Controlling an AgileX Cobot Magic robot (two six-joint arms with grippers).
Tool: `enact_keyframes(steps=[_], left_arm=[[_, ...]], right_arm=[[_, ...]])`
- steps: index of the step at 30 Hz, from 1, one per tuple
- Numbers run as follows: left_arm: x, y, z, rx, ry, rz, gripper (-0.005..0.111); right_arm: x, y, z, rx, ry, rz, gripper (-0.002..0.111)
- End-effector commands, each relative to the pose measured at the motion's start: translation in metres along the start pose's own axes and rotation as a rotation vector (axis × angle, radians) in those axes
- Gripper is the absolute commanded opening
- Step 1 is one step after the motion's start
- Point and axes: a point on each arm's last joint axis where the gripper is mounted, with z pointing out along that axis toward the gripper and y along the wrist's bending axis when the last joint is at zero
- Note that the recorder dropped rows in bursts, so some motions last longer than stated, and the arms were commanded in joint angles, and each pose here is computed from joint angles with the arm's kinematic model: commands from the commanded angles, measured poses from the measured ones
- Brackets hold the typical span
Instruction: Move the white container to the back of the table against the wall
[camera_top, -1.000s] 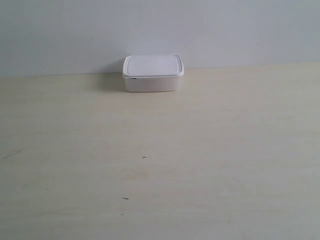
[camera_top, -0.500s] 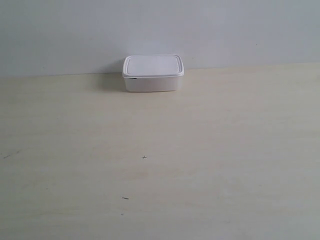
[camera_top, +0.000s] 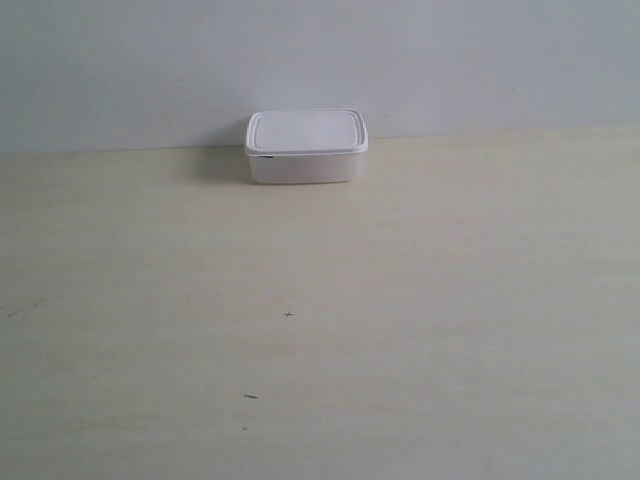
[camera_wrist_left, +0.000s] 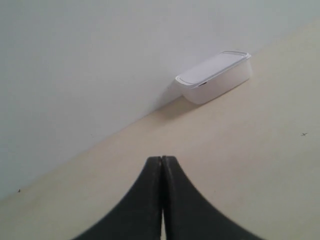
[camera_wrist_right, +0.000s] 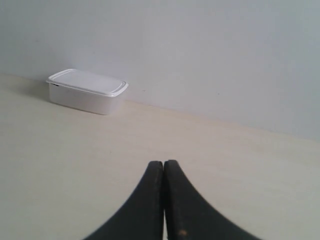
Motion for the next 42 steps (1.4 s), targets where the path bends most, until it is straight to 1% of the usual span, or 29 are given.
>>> enact_keyframes(steps=[1,3,5,12,42], left_arm=[[0.0004,-0.0016,-0.0004,0.015,0.003,-0.087,0.000],[0.0000,-0.0028,-0.0005,0.029,0.000,-0.158,0.000],[0.0001,-0.0034,-0.0005,0.035,0.002,-0.183,0.000],[0.0071,-0.0079,-0.0010,0.078,0.084,-0.183,0.000],[0.0091,-0.0092,-0.0013,0.091,0.107,-0.183,0.000]], right_arm=[[0.0025,0.0002,-0.0001,0.003,0.014,-0.009,0.000],[0.0025,0.0002,-0.0001,0.003,0.014,-0.009,0.000],[0.0025,0.0002,-0.0001,0.003,0.014,-0.009,0.000],[0.0025,0.0002,-0.0001,0.002,0.014,-0.005,0.000],[0.0025,0.0003,-0.0001,0.002,0.014,0.003,0.000]])
